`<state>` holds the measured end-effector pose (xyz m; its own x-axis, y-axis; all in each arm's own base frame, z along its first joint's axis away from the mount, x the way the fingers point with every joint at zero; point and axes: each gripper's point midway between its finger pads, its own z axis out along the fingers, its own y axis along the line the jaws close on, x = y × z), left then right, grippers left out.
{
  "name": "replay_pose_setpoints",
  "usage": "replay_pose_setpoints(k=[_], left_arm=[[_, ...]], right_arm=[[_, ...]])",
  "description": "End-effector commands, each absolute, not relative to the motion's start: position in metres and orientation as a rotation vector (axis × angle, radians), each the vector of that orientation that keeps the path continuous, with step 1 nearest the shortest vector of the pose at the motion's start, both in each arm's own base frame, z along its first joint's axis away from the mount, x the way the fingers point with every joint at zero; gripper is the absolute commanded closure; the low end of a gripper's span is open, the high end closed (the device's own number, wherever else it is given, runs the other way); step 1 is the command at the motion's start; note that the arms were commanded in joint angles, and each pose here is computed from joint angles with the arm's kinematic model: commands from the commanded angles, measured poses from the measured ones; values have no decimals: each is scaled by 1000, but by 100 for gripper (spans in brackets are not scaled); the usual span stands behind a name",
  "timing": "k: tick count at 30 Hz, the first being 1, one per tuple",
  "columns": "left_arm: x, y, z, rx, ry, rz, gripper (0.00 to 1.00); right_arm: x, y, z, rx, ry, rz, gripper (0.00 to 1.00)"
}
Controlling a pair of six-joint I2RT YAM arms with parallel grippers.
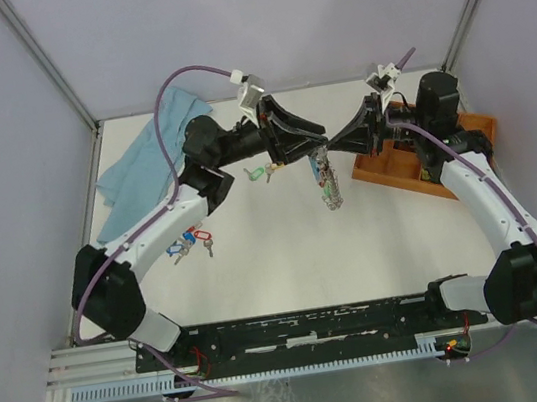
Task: Remove the keys from the keyring
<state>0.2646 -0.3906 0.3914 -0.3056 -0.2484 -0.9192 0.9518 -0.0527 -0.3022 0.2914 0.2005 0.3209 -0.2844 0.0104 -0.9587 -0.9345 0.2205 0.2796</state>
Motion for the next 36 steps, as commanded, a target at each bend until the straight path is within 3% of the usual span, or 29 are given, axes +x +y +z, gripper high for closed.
replay_pose_setpoints(k=[1, 10, 16, 20, 26, 36], left_arm=[[269, -365, 409, 884, 1147, -1290, 58], [268, -373, 376, 1071, 1228, -1294, 75], [289, -377, 358, 1064, 1329, -1356, 76], [294, -370, 356, 1056, 1333, -1347, 71], [296, -362, 348, 1080, 1298, -1267, 51], [284, -368, 347, 1151, 1232, -1370, 50]], right_arm=[[288, 201, 365, -914, 1389, 1237, 99], [293, 197, 372, -850, 1408, 1235, 99], [292, 196, 374, -847, 1401, 1235, 99], [292, 195, 374, -848, 1402, 1233, 99], [291, 195, 374, -851, 1407, 1240, 99], [292, 195, 372, -848, 1415, 1250, 99]])
